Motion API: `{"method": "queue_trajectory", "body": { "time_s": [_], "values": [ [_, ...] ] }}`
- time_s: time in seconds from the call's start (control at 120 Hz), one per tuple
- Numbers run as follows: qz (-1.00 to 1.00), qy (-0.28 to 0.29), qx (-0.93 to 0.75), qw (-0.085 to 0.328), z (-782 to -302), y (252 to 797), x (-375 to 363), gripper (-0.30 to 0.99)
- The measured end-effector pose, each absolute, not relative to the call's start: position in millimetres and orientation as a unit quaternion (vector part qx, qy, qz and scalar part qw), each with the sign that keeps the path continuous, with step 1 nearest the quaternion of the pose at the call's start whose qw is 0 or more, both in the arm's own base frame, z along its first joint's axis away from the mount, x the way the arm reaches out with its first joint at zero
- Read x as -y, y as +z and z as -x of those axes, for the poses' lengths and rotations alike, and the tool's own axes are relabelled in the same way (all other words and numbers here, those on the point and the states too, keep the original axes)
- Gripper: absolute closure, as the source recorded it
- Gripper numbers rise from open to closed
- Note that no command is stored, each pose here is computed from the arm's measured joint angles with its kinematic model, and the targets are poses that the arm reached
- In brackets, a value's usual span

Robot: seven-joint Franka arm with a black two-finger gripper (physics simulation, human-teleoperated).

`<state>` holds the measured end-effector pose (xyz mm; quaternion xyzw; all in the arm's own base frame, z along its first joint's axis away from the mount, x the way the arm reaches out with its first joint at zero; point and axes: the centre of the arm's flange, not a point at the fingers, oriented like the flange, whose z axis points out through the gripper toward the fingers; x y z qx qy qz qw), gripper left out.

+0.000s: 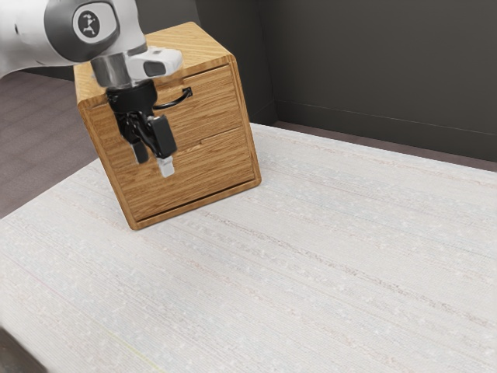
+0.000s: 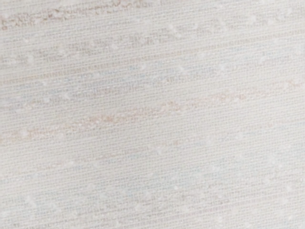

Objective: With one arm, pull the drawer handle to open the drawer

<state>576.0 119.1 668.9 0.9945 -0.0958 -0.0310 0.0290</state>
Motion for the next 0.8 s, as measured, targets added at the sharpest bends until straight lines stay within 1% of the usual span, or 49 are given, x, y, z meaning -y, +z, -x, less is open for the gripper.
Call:
{"method": "queue_trajectory", "body": {
  "time_s": [0.142,0.275,0.367,0.583,0.65,0.7,0.767,0.8],
  "values": [
    [-0.994,0.005,0.103,0.039,-576.0,673.1,-147.4,0.00],
    [-0.991,0.024,0.127,0.043,-579.1,675.7,-148.6,0.00],
    [-0.988,0.042,0.141,0.038,-573.6,694.0,-148.7,0.00],
    [-0.985,0.029,0.166,0.043,-574.0,687.2,-148.7,0.00],
    [-0.984,0.032,0.169,0.042,-570.0,693.3,-151.2,0.00],
    [-0.984,0.046,0.169,0.031,-556.8,714.2,-152.8,0.00],
    [-0.981,0.096,0.169,0.006,-519.0,774.2,-150.8,0.00],
    [-0.979,0.114,0.168,-0.003,-508.6,792.0,-149.4,0.00]
  ]
}}
